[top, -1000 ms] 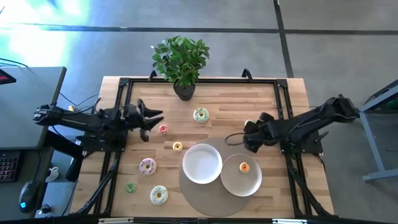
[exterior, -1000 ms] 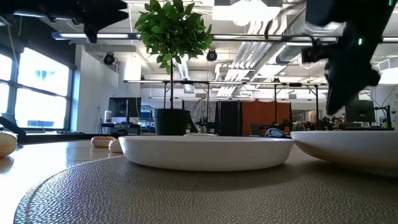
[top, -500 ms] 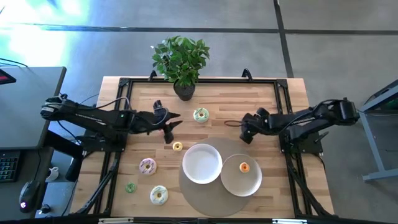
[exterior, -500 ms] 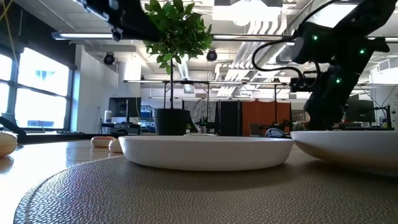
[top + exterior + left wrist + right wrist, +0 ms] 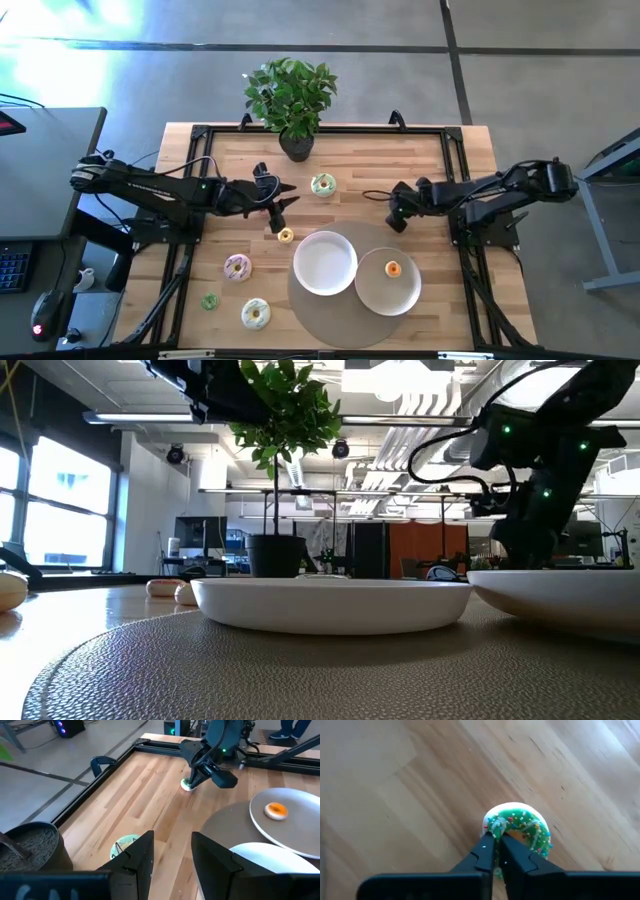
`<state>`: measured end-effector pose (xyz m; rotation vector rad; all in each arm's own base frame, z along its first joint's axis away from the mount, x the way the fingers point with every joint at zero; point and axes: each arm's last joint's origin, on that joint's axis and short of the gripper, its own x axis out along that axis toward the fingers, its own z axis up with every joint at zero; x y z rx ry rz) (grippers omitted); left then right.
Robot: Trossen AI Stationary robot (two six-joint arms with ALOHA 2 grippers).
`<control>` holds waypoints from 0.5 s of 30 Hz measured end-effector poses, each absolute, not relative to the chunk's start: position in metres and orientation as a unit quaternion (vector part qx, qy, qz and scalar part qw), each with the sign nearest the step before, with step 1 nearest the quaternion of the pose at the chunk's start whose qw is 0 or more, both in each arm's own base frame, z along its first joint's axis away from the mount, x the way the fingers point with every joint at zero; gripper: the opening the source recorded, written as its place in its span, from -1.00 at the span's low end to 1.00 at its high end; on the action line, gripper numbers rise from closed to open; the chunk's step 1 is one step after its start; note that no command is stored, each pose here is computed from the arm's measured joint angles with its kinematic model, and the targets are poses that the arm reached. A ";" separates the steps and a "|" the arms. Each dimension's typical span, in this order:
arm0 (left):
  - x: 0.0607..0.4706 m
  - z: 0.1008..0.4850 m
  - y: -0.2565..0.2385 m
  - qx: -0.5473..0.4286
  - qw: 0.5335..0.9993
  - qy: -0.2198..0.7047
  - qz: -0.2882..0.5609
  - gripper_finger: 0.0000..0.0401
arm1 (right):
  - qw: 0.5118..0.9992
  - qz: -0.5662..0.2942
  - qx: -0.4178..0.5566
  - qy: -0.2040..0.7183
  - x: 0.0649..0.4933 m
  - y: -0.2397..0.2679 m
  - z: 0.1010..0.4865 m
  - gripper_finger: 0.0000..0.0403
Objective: Pick & Place donuts
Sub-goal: Put the top small green doughnut on the gray plate
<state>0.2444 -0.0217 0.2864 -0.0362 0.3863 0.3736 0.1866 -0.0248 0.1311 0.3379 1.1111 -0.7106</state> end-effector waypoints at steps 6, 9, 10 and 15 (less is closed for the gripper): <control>0.244 0.286 -0.022 -0.018 0.964 0.191 0.185 -0.36 | 0.818 -0.254 0.180 0.484 0.214 -0.013 0.160 -0.92; 0.244 0.286 -0.022 -0.017 0.964 0.191 0.185 -0.36 | 0.848 -0.175 0.169 0.471 0.229 0.007 0.183 -0.96; 0.244 0.286 -0.022 -0.017 0.964 0.191 0.185 -0.36 | 0.854 -0.151 0.170 0.469 0.233 0.015 0.190 -0.95; 0.244 0.285 -0.022 -0.016 0.963 0.196 0.186 -0.36 | 0.866 -0.051 0.172 0.467 0.237 0.062 0.213 -0.95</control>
